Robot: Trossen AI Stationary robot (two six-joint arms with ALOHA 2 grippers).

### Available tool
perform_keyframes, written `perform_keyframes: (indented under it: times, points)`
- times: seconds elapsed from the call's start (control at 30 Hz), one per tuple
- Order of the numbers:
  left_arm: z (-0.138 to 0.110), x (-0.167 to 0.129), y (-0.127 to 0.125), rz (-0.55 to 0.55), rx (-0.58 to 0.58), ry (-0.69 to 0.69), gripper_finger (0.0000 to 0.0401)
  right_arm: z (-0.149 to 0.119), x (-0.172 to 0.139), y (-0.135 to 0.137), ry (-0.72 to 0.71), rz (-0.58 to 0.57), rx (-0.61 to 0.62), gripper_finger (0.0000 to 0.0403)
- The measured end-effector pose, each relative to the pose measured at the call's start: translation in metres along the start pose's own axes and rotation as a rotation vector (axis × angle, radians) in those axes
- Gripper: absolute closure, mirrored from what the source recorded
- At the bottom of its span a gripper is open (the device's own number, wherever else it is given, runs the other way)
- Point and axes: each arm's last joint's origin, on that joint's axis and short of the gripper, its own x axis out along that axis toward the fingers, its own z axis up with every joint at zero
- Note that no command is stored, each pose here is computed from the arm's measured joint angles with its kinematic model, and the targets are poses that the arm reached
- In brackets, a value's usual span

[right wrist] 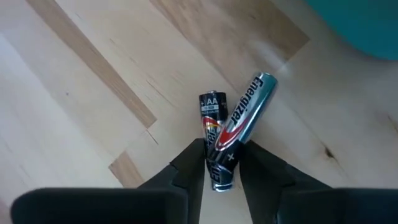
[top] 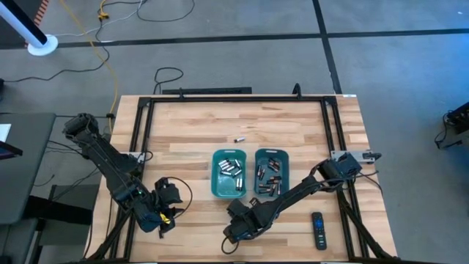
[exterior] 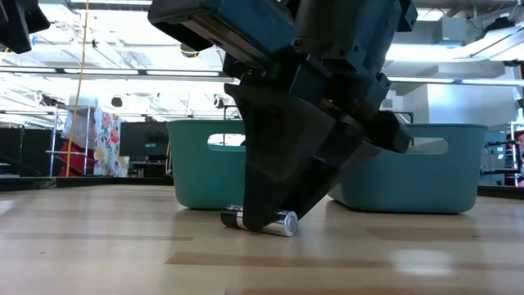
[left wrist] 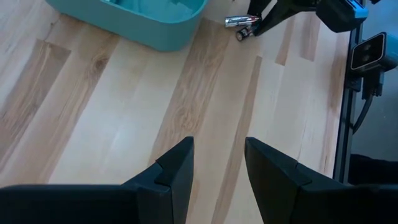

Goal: Sort batteries
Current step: Put the white battery into the green bin

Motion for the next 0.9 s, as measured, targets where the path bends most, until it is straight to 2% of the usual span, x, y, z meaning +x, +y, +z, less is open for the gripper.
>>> perform_keyframes:
  times: [0.4, 0.6, 0.9]
  points:
    - [0.000, 0.000, 0.000, 0.000, 0.015, 0.000, 0.0262, -0.005, -0.002, 0.003, 0.019, 0.016, 0.017, 0.0340]
    - [0.000, 0.000, 0.001, 0.005, 0.029, 0.002, 0.0262, -0.004, -0.010, 0.012, 0.044, 0.048, 0.013, 0.0346]
    - [0.000, 0.000, 0.001, 0.006, 0.042, 0.002, 0.0262, -0.012, -0.044, 0.030, 0.072, 0.058, -0.031, 0.0347]
